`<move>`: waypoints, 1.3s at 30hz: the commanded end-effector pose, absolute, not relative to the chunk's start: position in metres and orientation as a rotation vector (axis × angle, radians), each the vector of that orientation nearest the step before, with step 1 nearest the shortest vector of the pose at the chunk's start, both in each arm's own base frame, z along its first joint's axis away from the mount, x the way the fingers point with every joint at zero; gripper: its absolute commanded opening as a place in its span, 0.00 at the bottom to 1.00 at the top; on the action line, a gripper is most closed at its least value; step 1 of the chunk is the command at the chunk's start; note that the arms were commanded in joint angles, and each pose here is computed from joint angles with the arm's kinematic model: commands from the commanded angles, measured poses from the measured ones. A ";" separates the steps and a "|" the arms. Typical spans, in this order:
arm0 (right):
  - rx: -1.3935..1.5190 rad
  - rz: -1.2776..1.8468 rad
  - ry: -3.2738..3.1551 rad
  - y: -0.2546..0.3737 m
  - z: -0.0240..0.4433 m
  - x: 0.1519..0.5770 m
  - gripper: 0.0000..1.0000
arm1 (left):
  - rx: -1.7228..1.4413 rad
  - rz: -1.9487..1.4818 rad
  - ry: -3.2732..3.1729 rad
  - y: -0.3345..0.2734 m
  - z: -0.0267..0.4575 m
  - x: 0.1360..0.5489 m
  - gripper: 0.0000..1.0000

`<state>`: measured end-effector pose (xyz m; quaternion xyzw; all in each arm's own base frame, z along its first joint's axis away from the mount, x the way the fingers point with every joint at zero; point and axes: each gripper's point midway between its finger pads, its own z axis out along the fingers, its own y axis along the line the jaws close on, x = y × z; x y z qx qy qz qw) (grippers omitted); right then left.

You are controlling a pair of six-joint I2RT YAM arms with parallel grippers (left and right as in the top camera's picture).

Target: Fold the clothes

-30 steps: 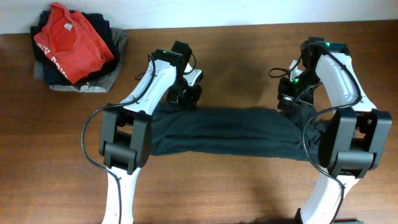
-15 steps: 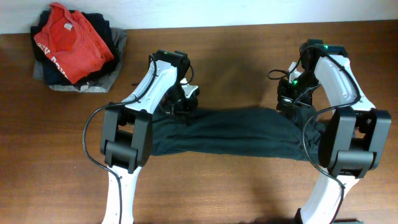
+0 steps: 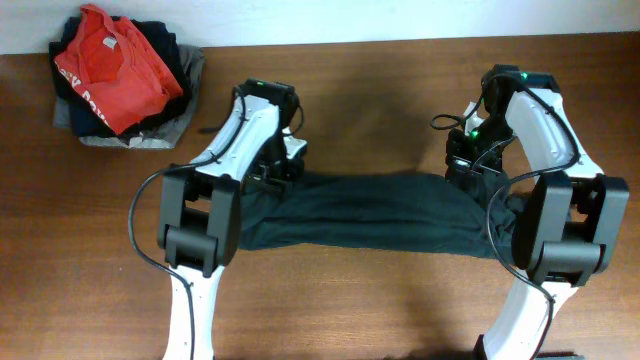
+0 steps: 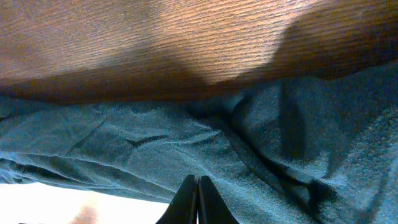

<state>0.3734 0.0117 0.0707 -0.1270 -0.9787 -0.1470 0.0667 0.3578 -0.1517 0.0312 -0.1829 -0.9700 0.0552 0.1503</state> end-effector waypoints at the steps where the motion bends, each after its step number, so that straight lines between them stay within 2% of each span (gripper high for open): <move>1: -0.391 -0.450 -2.942 0.013 0.072 0.371 0.05 | -0.404 0.295 -2.781 -0.157 0.033 0.359 0.01; 3: -0.392 -0.447 -2.929 0.013 0.069 0.367 0.06 | -0.387 0.387 -2.764 -0.167 0.036 0.357 0.01; 11: -0.455 -0.421 -2.836 0.014 0.024 0.335 0.04 | -0.381 0.381 -2.764 -0.165 0.033 0.358 0.01; 20: -0.614 -0.290 -2.817 -0.024 0.010 0.325 0.05 | -0.330 0.303 -2.688 -0.149 -0.016 0.355 0.01; 25: -0.622 -0.286 -2.823 -0.029 0.010 0.326 0.09 | -0.236 0.268 -2.685 -0.116 -0.030 0.362 0.01; 39: -0.628 -0.302 -2.940 -0.033 0.005 0.354 0.09 | 0.076 0.298 -2.731 -0.030 -0.033 0.382 0.01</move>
